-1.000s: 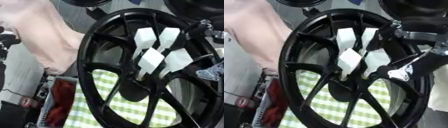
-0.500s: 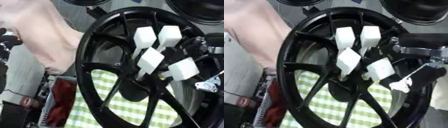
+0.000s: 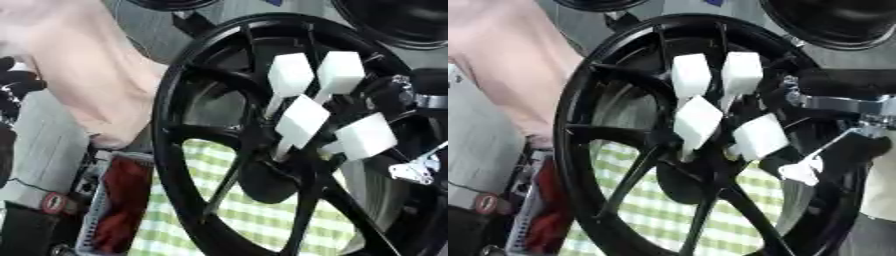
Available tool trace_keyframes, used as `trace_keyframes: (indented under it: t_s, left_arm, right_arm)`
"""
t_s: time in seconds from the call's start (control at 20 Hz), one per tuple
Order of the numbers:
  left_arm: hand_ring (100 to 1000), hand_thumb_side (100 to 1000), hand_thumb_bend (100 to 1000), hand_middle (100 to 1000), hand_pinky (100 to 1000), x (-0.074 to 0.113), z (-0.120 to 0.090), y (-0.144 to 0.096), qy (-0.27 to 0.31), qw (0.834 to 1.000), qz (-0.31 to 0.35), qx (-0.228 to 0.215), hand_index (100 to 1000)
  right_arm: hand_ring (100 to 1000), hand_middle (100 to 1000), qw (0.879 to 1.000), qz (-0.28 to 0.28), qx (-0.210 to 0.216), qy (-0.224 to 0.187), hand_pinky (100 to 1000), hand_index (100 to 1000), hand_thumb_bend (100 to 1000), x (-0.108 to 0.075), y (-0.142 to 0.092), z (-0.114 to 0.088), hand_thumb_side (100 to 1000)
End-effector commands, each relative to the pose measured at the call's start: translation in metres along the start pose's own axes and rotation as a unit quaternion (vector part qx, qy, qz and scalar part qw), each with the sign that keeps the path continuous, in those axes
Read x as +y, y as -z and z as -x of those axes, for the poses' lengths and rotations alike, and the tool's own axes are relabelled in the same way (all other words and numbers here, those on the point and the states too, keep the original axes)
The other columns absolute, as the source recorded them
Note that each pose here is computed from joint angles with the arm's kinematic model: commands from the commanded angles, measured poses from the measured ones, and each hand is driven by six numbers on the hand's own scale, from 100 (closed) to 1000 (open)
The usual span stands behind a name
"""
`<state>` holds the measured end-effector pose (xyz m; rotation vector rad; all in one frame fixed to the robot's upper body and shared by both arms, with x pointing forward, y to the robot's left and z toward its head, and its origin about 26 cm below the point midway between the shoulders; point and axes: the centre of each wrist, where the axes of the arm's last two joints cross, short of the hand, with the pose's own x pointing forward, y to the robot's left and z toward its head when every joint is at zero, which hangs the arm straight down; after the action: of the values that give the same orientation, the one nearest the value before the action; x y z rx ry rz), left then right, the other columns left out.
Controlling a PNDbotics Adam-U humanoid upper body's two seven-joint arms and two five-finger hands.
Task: Pull the pin out of the wheel hub.
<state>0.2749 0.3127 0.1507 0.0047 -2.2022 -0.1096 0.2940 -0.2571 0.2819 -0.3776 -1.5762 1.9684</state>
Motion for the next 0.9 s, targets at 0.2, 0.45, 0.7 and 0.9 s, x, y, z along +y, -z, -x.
trace_keyframes:
  t_s: [0.2, 0.45, 0.7, 0.9]
  left_arm:
    - [730, 807, 100, 663, 1000, -0.0013, -0.0055, 0.0035, 0.003, 1.0, 0.012, -0.012, 842]
    - [731, 808, 100, 664, 1000, -0.0015, -0.0053, 0.0034, 0.003, 1.0, 0.013, -0.011, 843]
    - [732, 810, 100, 666, 1000, -0.0016, -0.0052, 0.0033, 0.004, 1.0, 0.014, -0.01, 843]
    - [733, 810, 100, 666, 1000, -0.0017, -0.0052, 0.0033, 0.005, 1.0, 0.015, -0.01, 843]
  right_arm:
    - [695, 657, 0.999, 0.02, 0.018, -0.02, 742, 778, 199, -0.01, -0.0062, -0.0003, 338]
    - [676, 626, 0.999, 0.029, 0.019, -0.014, 731, 745, 152, -0.0099, -0.0055, -0.0006, 297]
    - [659, 589, 0.999, 0.033, 0.017, -0.004, 721, 703, 100, -0.0097, -0.0048, -0.0009, 278]
    - [659, 526, 0.999, 0.04, 0.015, 0.013, 716, 638, 100, -0.01, -0.004, -0.0013, 239]
